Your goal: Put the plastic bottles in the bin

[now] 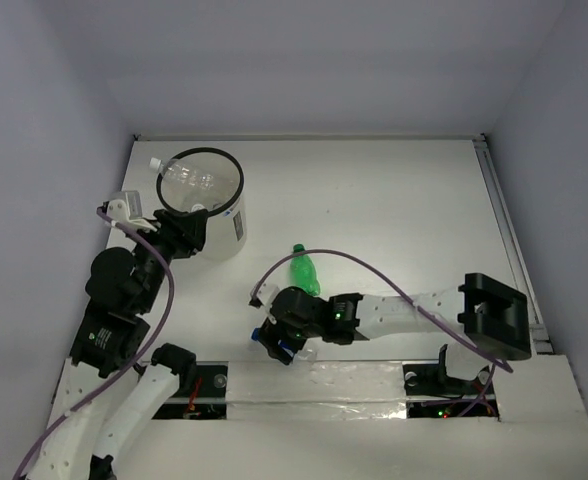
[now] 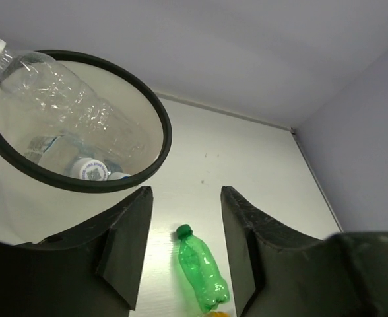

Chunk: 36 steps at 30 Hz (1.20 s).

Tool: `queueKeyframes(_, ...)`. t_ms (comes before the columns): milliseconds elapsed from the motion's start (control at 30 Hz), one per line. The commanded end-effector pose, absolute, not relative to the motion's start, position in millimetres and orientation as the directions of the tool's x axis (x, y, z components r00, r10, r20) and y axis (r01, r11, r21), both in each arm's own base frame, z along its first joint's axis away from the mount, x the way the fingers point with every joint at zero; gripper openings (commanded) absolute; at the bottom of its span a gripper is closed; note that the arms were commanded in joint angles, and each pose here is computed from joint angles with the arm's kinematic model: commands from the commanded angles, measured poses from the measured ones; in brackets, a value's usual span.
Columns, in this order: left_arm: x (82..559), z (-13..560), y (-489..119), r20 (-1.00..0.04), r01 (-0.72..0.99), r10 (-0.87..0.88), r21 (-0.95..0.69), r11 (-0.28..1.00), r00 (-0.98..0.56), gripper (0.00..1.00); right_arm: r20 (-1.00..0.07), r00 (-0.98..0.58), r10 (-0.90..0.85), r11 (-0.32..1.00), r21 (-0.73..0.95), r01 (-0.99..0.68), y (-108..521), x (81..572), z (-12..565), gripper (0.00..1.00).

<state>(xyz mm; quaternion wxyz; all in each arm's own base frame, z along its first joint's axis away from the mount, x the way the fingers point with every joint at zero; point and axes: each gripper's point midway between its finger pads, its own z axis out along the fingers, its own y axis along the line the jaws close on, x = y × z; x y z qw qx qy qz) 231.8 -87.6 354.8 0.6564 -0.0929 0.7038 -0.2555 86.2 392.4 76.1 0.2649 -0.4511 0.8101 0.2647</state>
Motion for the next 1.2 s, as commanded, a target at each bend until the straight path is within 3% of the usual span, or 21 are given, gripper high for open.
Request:
queueKeyframes(0, 224, 357, -82, -0.877, 0.200, -0.469, -0.480, 0.854, -0.102, 0.44, -0.660, -0.451, -0.601, 0.455, 0.182, -0.872, 406, 88, 75, 0.77)
queueKeyframes(267, 220, 358, -79, -0.891, 0.206, -0.445, -0.453, 0.868, -0.085, 0.46, -0.616, -0.445, -0.650, 0.464, 0.142, -0.875, 418, 94, 55, 0.76)
queueKeyframes(367, 217, 362, -77, -0.891, 0.213, -0.449, -0.452, 0.866, -0.068, 0.50, -0.631, -0.440, -0.638, 0.471, 0.131, -0.872, 423, 99, 64, 0.55)
queueKeyframes(400, 216, 364, -76, -0.890, 0.214, -0.452, -0.455, 0.865, -0.063, 0.53, -0.651, -0.436, -0.621, 0.468, 0.138, -0.873, 427, 100, 73, 0.53)
queueKeyframes(600, 208, 377, -66, -0.876, 0.205, -0.482, -0.471, 0.858, 0.006, 0.54, -0.865, -0.350, -0.360, 0.465, 0.159, -0.871, 450, 124, 217, 0.51)
queueKeyframes(767, 202, 388, -50, -0.861, 0.170, -0.502, -0.484, 0.858, 0.081, 0.55, -0.970, -0.243, -0.027, 0.532, 0.191, -0.825, 449, 200, 351, 0.49)
queueKeyframes(1000, 196, 390, -52, -0.844, 0.197, -0.529, -0.506, 0.840, 0.087, 0.55, -0.914, -0.036, 0.403, 0.552, 0.274, -0.788, 452, 292, 487, 0.44)
queueKeyframes(1133, 198, 382, -57, -0.849, 0.210, -0.524, -0.502, 0.839, 0.065, 0.55, -0.878, 0.012, 0.478, 0.554, 0.291, -0.780, 477, 334, 502, 0.44)
queueKeyframes(1167, 200, 379, -58, -0.852, 0.209, -0.520, -0.499, 0.841, 0.057, 0.54, -0.894, -0.008, 0.449, 0.561, 0.288, -0.776, 499, 348, 476, 0.44)
